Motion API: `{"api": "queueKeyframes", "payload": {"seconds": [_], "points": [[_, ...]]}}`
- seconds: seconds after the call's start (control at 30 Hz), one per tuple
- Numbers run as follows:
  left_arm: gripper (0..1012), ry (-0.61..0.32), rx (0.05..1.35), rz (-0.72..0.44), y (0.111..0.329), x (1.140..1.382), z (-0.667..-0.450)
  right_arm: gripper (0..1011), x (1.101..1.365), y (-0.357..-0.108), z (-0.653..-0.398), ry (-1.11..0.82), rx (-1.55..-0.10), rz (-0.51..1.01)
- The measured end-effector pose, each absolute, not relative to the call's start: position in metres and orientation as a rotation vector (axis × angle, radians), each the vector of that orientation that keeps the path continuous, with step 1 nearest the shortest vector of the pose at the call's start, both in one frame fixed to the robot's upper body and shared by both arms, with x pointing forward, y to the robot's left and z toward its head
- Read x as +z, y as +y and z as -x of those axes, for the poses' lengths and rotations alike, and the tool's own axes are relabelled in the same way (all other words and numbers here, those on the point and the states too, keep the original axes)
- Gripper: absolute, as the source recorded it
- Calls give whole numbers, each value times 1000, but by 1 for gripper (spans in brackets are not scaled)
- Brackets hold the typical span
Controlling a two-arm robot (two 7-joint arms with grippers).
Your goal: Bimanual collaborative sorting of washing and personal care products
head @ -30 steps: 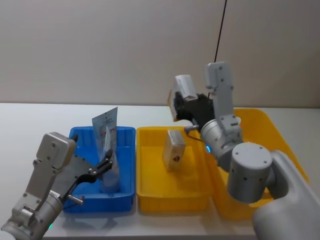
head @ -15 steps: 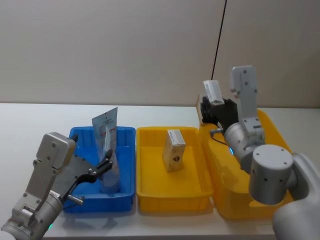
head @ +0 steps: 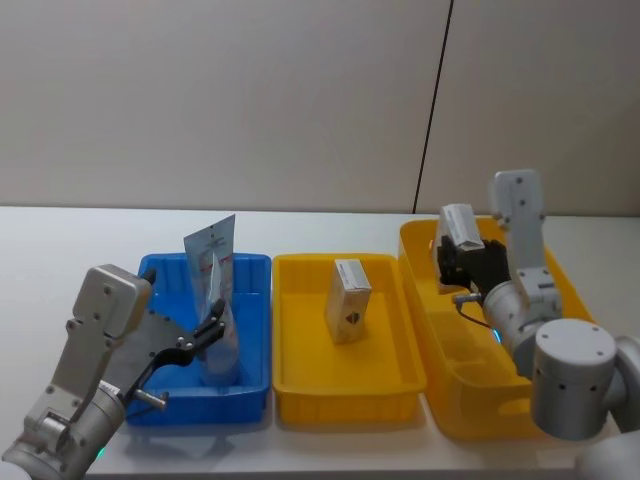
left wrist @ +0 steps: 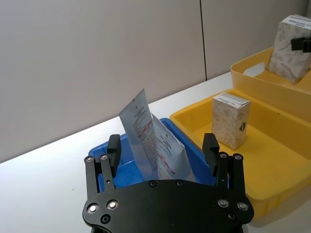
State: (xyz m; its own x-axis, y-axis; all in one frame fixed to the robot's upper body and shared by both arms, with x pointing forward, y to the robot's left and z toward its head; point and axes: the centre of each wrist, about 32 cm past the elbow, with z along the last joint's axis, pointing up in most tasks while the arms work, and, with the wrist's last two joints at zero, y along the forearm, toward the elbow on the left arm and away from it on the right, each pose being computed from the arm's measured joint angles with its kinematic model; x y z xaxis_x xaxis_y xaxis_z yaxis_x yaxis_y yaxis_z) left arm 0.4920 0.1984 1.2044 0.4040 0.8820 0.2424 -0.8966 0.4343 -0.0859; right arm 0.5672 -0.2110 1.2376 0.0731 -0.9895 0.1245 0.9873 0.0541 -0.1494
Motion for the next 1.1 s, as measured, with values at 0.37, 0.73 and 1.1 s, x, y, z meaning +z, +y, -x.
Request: {"api": "queueKeyframes", "payload": {"seconds": [0.37,0.73,1.1], "points": [[1001,-268,1124,-61,198,1204,-492,373,1246,-227,-559,-38,-1583,186],[1001,-268,1124,-61,198,1204,-492,373,1266,-244,-556,-56,-1620,192],[1001,-268,1124,-61,198,1204,-492,373,1267,-255,-558,3,-1600,299]]}}
